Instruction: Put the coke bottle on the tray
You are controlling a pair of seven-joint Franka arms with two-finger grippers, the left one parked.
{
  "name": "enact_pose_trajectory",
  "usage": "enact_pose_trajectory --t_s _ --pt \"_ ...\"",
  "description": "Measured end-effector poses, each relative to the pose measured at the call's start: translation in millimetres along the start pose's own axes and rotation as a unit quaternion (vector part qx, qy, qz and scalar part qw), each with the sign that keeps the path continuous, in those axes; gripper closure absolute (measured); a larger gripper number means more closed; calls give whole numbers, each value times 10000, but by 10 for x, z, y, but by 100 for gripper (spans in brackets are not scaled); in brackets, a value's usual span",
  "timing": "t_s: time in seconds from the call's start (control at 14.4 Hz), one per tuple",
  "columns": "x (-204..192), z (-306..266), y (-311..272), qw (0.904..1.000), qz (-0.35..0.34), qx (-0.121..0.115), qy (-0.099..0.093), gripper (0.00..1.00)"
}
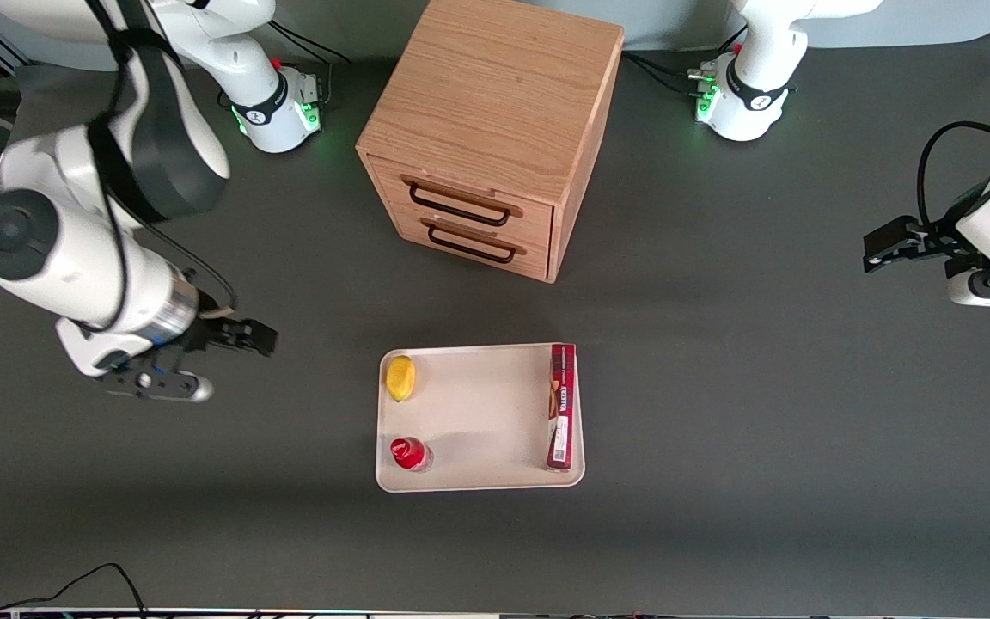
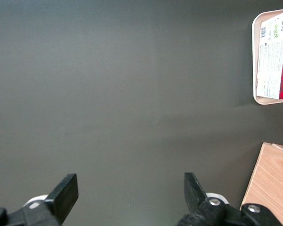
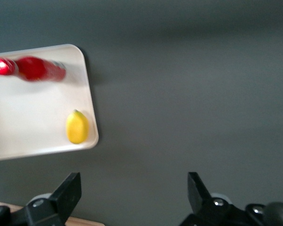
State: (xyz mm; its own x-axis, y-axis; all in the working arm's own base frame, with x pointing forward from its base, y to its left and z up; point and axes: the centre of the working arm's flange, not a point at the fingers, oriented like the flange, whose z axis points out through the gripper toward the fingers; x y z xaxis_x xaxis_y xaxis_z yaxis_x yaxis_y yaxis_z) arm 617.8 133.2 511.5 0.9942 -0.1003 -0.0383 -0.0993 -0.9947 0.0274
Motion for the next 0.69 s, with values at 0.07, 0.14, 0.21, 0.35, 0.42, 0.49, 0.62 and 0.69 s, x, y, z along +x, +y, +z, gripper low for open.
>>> enact_pose_trajectory --t_s 0.07,0.14,0.21,0.35,0.42,0.49,0.62,0.69 --pt "-129 -60 223 9999 -110 9 -23 0" --pt "-257 -117 415 9998 -221 13 -22 0" --pt "-386 -171 582 9995 -302 15 12 0" --pt "-637 -303 874 9994 -340 12 114 0" --pt "-745 -392 1000 9994 -301 13 194 0" --pt "-831 -483 1114 9993 -252 15 280 0" --pt "-930 -638 1331 9986 -287 12 435 0" --pt "-935 -671 1381 9982 -350 9 484 0"
